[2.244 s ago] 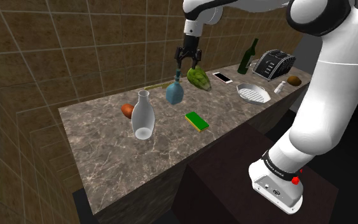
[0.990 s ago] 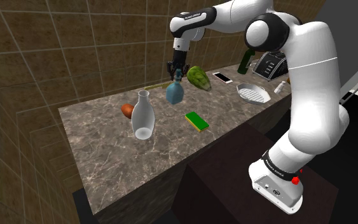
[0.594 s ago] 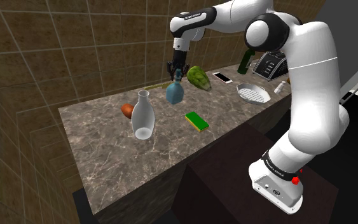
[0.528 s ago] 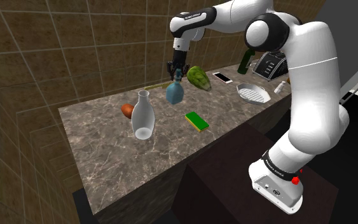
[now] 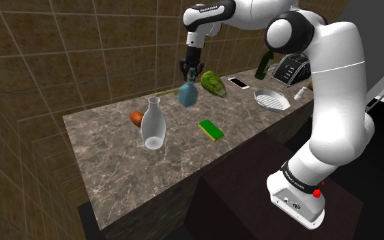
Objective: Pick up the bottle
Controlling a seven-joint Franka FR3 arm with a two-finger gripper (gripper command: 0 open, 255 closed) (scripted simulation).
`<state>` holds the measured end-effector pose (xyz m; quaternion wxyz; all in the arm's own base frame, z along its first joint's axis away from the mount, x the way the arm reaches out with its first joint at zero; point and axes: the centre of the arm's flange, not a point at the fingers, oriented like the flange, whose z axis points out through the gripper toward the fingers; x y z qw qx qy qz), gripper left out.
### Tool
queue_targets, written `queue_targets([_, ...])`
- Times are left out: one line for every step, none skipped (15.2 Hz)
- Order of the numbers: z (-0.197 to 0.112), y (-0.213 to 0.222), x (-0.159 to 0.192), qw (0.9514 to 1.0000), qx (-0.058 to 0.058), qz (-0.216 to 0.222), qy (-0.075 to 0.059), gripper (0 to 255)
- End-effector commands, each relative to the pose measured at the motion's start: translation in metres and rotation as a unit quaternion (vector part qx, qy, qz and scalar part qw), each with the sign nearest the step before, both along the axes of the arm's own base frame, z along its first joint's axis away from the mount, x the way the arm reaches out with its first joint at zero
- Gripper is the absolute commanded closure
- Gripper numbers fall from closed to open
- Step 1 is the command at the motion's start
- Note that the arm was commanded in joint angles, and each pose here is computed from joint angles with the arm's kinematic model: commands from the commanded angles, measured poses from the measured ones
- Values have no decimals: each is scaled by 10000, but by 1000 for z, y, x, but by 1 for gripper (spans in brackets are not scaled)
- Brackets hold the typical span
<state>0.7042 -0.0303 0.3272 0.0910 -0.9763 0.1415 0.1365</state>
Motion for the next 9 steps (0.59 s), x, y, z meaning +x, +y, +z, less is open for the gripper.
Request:
queue_targets([11,-1,-1,10000,0,1,-1,255])
queue_targets([16,-1,-1,10000,0,1,-1,255])
queue_targets([22,-1,-1,10000,0,1,-1,255])
queue_targets([27,-1,-1,10000,0,1,-1,255])
queue_targets([32,-1,-1,10000,0,1,-1,255])
queue_targets([38,-1,-1,10000,0,1,-1,255])
queue_targets([43,-1,-1,10000,0,1,-1,255])
queue_targets([44,-1,-1,10000,0,1,-1,255])
queue_targets([44,-1,-1,10000,0,1,-1,255])
